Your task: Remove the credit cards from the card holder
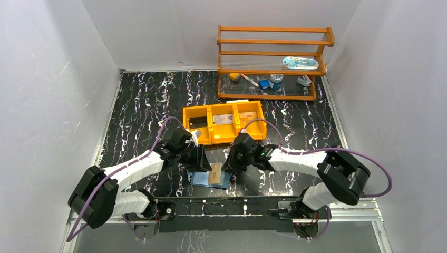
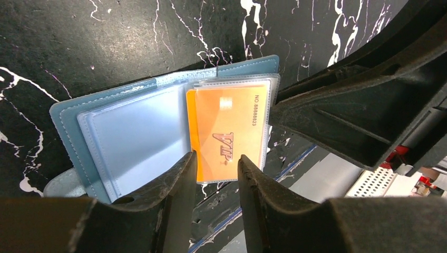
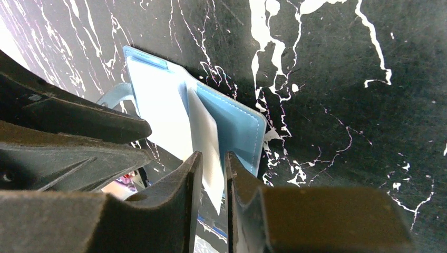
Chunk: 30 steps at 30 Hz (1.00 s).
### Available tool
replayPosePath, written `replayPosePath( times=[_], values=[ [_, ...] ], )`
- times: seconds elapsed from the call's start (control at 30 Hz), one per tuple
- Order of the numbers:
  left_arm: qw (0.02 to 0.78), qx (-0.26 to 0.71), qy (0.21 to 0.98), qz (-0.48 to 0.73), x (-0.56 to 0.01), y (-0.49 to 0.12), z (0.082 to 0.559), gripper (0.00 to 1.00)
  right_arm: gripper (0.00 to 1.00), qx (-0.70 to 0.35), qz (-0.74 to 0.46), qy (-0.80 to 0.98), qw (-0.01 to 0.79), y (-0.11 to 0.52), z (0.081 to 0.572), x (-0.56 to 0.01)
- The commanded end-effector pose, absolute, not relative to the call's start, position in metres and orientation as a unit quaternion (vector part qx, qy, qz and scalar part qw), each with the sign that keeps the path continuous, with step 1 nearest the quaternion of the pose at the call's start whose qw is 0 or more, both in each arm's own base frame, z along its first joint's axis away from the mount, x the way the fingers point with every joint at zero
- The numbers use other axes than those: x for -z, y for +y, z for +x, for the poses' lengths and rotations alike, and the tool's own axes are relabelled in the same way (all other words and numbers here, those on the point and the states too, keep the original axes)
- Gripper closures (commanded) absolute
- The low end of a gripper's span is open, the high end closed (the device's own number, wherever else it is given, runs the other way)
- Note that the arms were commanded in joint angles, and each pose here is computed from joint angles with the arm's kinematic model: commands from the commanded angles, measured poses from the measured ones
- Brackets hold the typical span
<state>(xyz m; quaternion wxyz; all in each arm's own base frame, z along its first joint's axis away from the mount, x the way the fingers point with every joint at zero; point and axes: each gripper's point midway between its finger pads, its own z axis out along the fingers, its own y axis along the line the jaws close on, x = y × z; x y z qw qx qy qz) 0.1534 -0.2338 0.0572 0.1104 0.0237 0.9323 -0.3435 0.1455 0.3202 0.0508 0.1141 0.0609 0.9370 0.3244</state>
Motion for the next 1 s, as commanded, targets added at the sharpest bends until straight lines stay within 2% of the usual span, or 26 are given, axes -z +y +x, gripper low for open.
replayPosePath(
  times=[0.0, 0.13, 0.5, 0.8, 0.97],
  values=[
    [0.101, 0.334, 0.937, 0.024, -0.051, -0.232, 0.151, 0.66, 0.72, -0.349, 0.061, 0.928, 0.118, 0.328, 0.148, -0.058],
    [0.086, 0.325, 0.942, 0.019, -0.04, -0.23, 0.147, 0.66, 0.76, -0.35, 0.054, 0.93, 0.1, 0.331, 0.144, -0.052],
    [0.076, 0.311, 0.947, 0.013, -0.027, -0.224, 0.142, 0.66, 0.76, -0.356, 0.069, 0.926, 0.108, 0.327, 0.146, -0.061],
    [0.082, 0.309, 0.947, 0.007, -0.03, -0.222, 0.143, 0.66, 0.72, -0.319, 0.099, 0.931, 0.147, 0.306, 0.156, -0.067],
    [0.083, 0.313, 0.946, 0.01, -0.033, -0.224, 0.144, 0.66, 0.7, -0.332, 0.095, 0.926, 0.153, 0.309, 0.158, -0.076]
  ],
)
